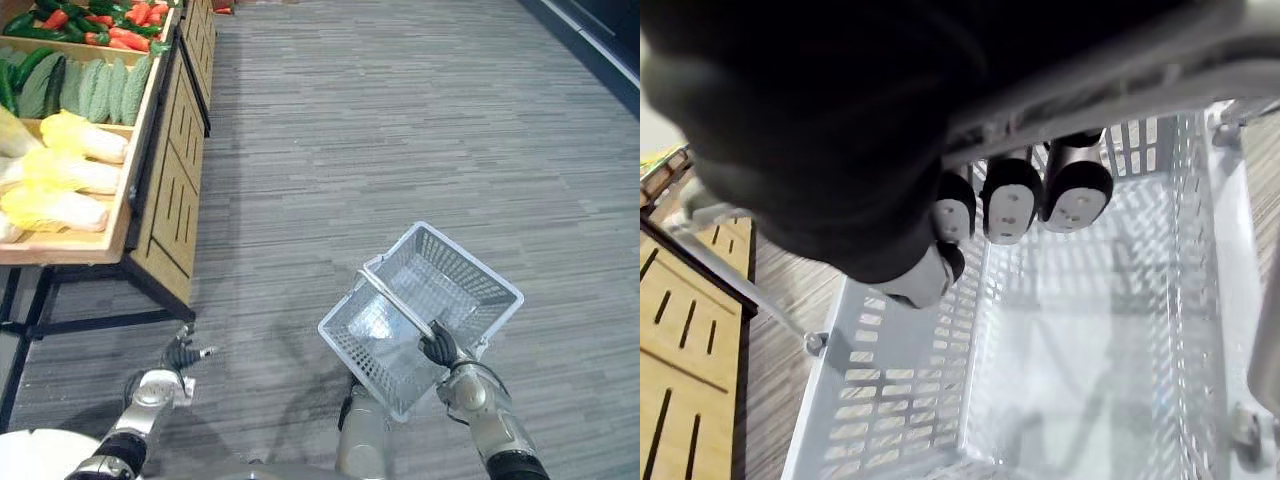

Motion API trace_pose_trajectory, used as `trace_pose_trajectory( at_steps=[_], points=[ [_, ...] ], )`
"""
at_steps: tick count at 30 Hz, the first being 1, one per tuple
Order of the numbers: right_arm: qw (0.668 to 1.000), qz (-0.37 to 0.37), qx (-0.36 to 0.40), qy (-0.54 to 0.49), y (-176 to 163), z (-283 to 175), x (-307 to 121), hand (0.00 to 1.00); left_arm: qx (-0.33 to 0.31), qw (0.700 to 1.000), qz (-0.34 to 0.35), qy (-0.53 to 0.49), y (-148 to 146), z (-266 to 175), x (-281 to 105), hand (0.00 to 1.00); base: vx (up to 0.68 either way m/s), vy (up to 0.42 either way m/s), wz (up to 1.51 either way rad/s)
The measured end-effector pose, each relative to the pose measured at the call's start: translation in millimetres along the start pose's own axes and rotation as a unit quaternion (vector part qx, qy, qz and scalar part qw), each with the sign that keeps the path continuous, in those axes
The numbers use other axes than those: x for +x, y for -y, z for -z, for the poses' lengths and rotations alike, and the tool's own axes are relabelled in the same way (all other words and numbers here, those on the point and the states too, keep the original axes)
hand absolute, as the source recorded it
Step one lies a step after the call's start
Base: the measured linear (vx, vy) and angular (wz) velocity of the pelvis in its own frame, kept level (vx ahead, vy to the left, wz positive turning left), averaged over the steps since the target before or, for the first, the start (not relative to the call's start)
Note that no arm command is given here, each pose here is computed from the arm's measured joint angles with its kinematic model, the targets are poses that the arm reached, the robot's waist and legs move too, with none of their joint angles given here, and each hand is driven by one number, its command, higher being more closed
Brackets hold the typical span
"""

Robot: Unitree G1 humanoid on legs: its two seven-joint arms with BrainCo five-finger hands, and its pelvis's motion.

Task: Pick vegetable in the basket

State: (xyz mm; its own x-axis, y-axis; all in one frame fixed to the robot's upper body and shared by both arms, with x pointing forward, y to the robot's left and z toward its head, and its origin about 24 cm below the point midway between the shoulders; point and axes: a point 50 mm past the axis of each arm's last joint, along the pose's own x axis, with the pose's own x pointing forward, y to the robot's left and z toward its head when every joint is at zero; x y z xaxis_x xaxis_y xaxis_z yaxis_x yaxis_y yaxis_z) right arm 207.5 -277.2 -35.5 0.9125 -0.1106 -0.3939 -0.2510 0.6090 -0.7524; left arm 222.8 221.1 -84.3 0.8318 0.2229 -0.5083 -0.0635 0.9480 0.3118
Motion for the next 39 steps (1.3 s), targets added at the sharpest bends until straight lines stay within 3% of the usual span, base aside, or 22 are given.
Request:
trace_pose_trajectory(
  at_steps=[6,14,21,27,30,34,39],
  points=[
    [1.0,-0.003,0.009,-0.011,-5,1,0,1.0,-0.029,0.999,0.021,-0.026,25,17,-12,0.0,0.49,-0.418,0.08],
    [0.999,0.003,0.028,-0.034,-7,14,-9,1.0,-0.038,0.983,-0.009,-0.18,11,97,-47,0.0,0.36,-0.186,0.24],
    [0.998,0.015,0.034,-0.04,-4,13,-1,1.0,-0.06,0.946,-0.027,-0.317,6,164,-107,0.0,0.35,0.135,0.04],
    [0.999,-0.029,0.016,0.03,-22,-27,18,1.0,-0.067,0.944,-0.027,-0.323,7,167,-109,0.0,0.34,0.144,0.01],
    [0.998,-0.046,0.042,0.029,-41,-31,16,1.0,-0.054,0.946,-0.023,-0.32,5,167,-109,0.0,0.31,0.17,-0.02],
    [0.995,-0.072,0.065,0.003,-64,-26,11,1.0,-0.03,0.958,-0.022,-0.283,-4,154,-97,0.0,0.4,0.107,0.46],
    [0.992,-0.012,0.104,-0.075,-45,10,5,1.0,-0.019,0.977,-0.012,-0.214,0,123,-73,0.0,0.4,-0.043,1.4]
  ],
)
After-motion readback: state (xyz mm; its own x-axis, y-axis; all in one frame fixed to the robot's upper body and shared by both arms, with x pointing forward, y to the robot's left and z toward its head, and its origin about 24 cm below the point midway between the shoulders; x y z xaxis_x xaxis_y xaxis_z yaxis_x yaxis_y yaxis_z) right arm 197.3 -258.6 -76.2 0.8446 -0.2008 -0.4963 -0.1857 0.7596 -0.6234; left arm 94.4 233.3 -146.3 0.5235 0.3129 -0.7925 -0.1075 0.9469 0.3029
